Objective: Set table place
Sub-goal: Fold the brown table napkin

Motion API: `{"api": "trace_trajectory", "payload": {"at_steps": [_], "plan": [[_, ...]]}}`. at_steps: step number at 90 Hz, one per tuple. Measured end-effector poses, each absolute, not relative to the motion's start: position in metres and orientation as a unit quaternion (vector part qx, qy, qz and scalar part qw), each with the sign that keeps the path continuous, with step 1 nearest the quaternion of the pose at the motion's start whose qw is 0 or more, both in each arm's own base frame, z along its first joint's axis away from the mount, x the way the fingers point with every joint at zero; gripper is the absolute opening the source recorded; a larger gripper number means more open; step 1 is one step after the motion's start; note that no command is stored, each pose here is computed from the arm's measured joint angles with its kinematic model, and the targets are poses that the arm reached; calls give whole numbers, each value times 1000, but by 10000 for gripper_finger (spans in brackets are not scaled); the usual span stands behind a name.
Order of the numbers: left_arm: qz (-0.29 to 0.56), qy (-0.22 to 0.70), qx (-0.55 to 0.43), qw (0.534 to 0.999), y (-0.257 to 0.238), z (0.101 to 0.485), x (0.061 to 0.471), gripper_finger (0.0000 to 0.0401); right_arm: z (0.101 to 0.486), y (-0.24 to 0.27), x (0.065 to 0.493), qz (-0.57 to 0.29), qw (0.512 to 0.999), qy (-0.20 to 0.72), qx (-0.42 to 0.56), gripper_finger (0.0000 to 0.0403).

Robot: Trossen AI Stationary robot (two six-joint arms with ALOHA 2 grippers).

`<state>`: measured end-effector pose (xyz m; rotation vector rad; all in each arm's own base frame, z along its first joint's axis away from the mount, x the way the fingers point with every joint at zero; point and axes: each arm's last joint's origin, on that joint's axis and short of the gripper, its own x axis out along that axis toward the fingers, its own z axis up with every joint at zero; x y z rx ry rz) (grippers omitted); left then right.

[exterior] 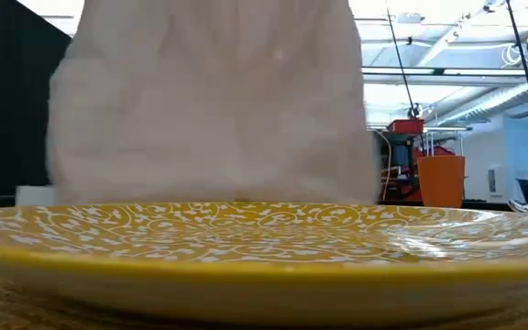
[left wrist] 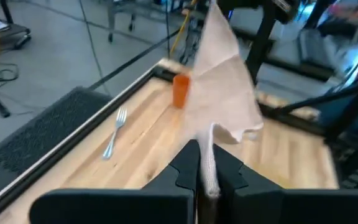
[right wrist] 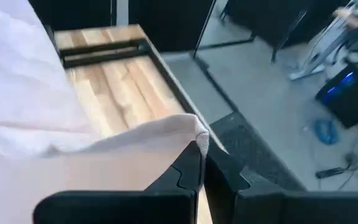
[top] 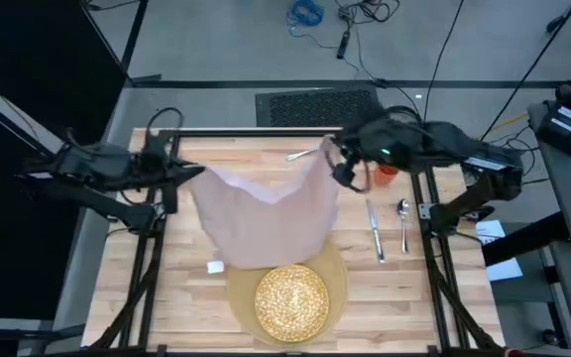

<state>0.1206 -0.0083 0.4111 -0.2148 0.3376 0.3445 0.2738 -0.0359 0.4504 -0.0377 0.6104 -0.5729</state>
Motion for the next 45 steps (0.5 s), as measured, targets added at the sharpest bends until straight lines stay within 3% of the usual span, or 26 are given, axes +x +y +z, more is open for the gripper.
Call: {"api": "trace_trajectory", "payload": {"at_steps": [45], "plan": [[321,274,-46,905,29,329,144,0,359,-144,282,-293,903,316,5,0]]}}
